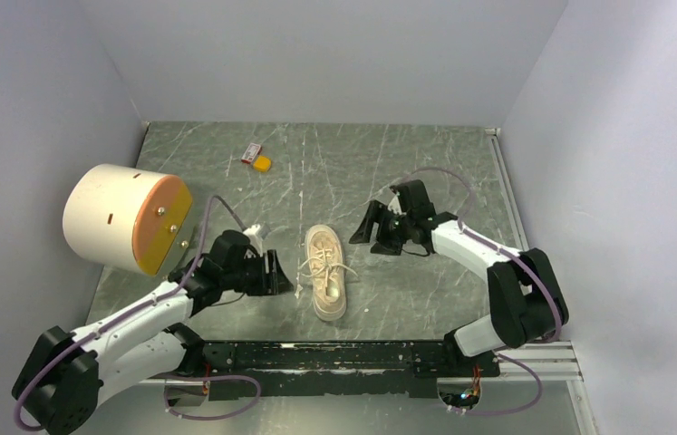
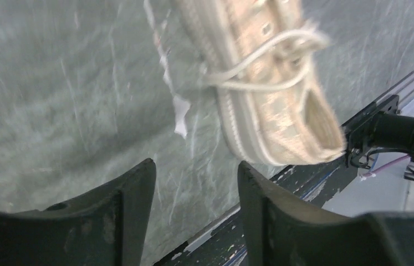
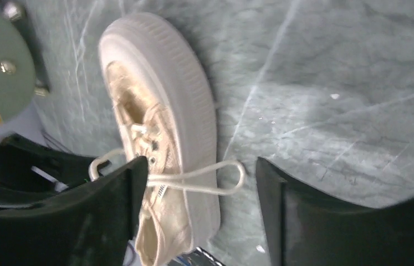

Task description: Tie the shoes

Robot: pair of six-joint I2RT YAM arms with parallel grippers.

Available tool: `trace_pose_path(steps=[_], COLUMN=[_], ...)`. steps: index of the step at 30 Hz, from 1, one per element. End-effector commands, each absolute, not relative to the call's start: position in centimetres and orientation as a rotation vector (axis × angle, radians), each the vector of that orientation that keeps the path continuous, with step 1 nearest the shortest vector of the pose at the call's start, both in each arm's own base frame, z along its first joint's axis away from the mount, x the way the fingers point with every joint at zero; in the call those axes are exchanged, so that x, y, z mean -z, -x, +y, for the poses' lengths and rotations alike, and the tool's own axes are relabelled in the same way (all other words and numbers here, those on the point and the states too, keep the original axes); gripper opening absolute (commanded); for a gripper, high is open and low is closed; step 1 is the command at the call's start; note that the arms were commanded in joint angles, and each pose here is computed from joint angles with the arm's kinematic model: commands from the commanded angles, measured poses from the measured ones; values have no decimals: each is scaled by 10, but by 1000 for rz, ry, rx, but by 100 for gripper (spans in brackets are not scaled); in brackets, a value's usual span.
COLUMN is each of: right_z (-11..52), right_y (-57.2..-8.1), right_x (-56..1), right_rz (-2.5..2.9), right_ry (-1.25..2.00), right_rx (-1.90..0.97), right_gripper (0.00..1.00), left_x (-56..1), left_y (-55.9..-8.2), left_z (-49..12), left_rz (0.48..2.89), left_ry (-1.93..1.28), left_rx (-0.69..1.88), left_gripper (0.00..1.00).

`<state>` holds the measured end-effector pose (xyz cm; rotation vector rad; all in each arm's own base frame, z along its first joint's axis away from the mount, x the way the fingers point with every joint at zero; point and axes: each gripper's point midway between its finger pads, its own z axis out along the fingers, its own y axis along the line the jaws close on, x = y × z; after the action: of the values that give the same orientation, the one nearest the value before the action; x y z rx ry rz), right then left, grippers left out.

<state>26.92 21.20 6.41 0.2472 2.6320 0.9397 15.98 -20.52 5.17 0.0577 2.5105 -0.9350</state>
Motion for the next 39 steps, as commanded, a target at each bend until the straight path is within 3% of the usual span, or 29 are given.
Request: trace_pose_path(steps=[1, 4, 10, 12, 15, 18, 23, 25, 29, 34, 39], right_z=[206, 206, 208, 201, 195, 188, 183, 187, 196, 199, 204], right_y=[-272, -265, -254, -260, -266, -265, -251, -247, -243, -246, -246], right_x=[-101, -111, -134, -162, -221, -289, -344, -341, -315, -275, -248], right_rz=[2599, 2599, 2578, 2535, 2417, 2257, 2122, 2129, 2169, 2266, 2326], right_ry=[19, 156, 242, 252, 277, 315, 307, 303, 287, 208, 177], right_rx=[-808, -794, -828, -772, -728, -711, -743, -783, -860, -877, -906], right_gripper=[83, 93, 95, 97, 100, 100, 100, 100, 100, 100, 100], left_x=[-102, -119, -156, -193, -274, -363, -430, -417, -349, -246, -172], left_y=[-189, -196, -197, -203, -217, -227, -232, -236, -226, -195, -174], left_z=[-198, -198, -227, -236, -242, -237, -229, -230, -255, -289, -310], left_rz=[2398, 2371, 2283, 2200, 2022, 1826, 1700, 1762, 1961, 2175, 2306], left_ry=[-189, -231, -316, -331, -352, -374, -448, -460, -480, -352, -425], left_rx=[777, 749, 940, 993, 1014, 969, 874, 853, 1003, 1204, 1058], left_gripper=[64, 67, 80, 81, 92, 94, 96, 95, 83, 53, 46])
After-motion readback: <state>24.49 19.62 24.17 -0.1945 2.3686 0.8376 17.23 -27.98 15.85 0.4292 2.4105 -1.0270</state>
